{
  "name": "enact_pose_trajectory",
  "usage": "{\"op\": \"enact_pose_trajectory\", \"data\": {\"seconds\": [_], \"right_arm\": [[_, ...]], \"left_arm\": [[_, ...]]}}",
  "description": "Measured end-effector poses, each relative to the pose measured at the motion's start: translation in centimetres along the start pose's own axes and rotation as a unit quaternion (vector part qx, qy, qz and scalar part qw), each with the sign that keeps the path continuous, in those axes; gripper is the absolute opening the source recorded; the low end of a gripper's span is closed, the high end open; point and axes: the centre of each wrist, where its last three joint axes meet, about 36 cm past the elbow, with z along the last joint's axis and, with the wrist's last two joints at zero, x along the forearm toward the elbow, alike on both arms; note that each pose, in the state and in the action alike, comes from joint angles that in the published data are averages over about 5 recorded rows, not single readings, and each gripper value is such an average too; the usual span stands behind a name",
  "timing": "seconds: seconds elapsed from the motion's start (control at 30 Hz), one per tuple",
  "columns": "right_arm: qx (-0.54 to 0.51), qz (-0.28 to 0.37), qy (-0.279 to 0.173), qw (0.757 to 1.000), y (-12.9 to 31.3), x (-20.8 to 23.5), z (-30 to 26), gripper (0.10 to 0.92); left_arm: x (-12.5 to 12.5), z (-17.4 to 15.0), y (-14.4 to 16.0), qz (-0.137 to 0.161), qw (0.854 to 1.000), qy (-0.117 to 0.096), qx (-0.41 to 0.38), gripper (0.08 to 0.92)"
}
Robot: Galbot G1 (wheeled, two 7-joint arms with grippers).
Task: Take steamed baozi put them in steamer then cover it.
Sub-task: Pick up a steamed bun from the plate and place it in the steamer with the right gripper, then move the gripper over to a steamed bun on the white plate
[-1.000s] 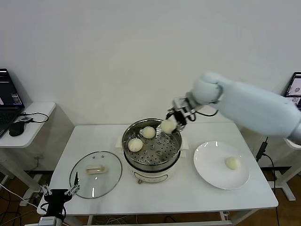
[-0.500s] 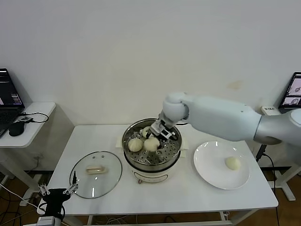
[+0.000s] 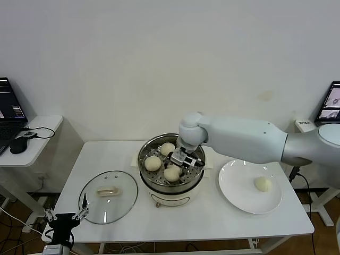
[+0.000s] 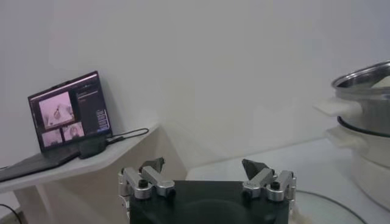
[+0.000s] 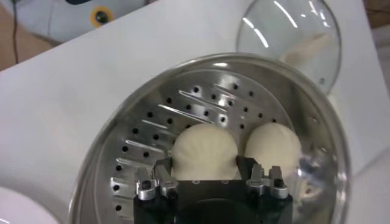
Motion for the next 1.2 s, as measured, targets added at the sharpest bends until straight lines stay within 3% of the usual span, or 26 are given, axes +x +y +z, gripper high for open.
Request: {"op": "enact_pose_trajectory", "data": {"seconds": [0.23,0.6,0.9,1.2], "right_arm": [[0.000,0.013,0.001,1.000,0.2,1.0,0.5,0.810],[-0.117,0.065,0.036,0.990,2.7,6.8,3.0,0.823],[-0.293,0.085,0.075,0.949,11.9,10.5,6.5,0.823],[-0.402,0.069,0.105,0.907,23.0,10.3,9.0,0.823]], "left_arm": [[-0.3,-0.1,0.1,0.000,1.000,-0.003,-0.002,0.823],[-1.0,-0.4,0.8,0.002,1.000,-0.012,-0.013,0.823],[-1.2,-0.4,0.4,0.013,1.000,-0.014,-0.021,0.823],[-1.1,-0.5,0.0,0.022,0.999,-0.014,-0.024,0.823]]}}
